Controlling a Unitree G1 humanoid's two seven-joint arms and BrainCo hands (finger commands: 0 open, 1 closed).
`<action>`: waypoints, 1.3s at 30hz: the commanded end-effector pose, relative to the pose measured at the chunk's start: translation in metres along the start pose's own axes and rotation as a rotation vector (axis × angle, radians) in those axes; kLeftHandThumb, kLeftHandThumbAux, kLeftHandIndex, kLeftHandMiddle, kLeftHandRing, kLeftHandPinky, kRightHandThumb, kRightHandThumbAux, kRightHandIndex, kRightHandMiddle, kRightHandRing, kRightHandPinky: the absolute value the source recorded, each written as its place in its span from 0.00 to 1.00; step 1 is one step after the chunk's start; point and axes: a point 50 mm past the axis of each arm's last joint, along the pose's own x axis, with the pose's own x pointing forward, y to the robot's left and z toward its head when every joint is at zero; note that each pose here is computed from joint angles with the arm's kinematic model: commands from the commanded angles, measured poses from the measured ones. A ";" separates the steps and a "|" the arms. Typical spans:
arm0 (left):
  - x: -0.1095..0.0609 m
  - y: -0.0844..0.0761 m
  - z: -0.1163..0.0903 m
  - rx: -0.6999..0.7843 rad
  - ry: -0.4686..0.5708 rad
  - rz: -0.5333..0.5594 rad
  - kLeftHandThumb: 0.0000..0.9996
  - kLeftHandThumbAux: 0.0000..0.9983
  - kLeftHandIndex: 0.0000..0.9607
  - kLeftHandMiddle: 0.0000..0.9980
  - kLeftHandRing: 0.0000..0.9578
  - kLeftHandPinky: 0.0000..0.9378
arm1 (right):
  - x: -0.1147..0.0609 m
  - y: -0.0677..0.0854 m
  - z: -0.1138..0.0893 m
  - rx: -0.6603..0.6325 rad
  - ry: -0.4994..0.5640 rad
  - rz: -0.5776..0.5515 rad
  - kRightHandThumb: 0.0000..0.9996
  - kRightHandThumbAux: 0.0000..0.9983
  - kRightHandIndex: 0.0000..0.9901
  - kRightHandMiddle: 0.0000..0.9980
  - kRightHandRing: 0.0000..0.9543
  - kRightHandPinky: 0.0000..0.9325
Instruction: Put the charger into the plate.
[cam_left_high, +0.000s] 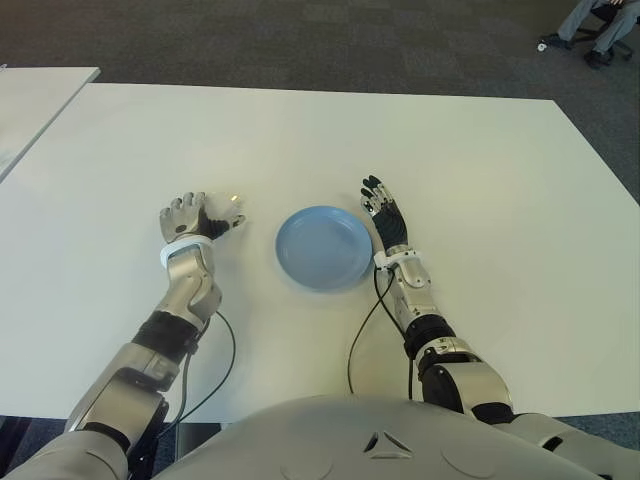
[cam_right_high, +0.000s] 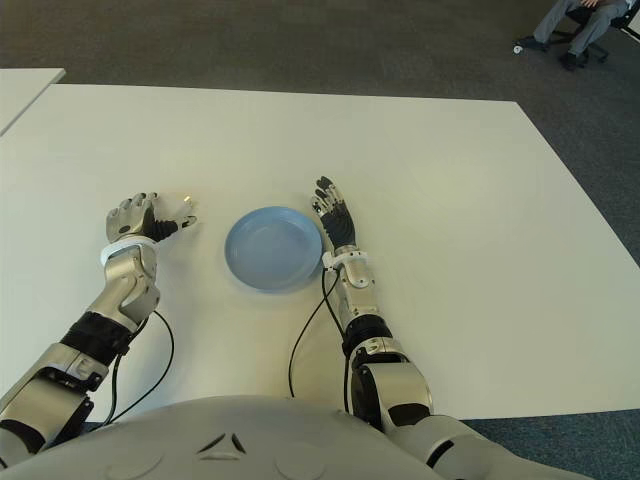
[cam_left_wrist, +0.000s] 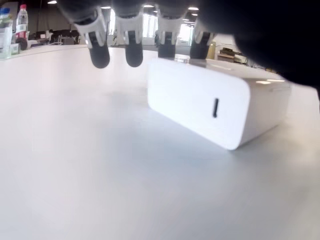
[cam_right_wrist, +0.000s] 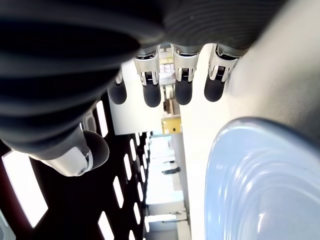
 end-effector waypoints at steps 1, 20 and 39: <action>-0.002 -0.011 -0.009 0.013 0.035 -0.045 0.08 0.27 0.00 0.00 0.00 0.00 | -0.018 -0.005 -0.026 0.020 0.121 -0.027 0.00 0.55 0.06 0.10 0.07 0.05; -0.003 -0.052 -0.046 0.015 0.045 -0.016 0.12 0.38 0.00 0.00 0.00 0.00 | -0.019 -0.009 -0.025 0.012 0.116 -0.037 0.00 0.55 0.05 0.10 0.06 0.03; 0.013 -0.065 -0.040 0.058 0.031 -0.028 0.12 0.39 0.00 0.00 0.00 0.01 | -0.021 -0.013 -0.025 0.019 0.119 -0.040 0.00 0.56 0.07 0.10 0.06 0.05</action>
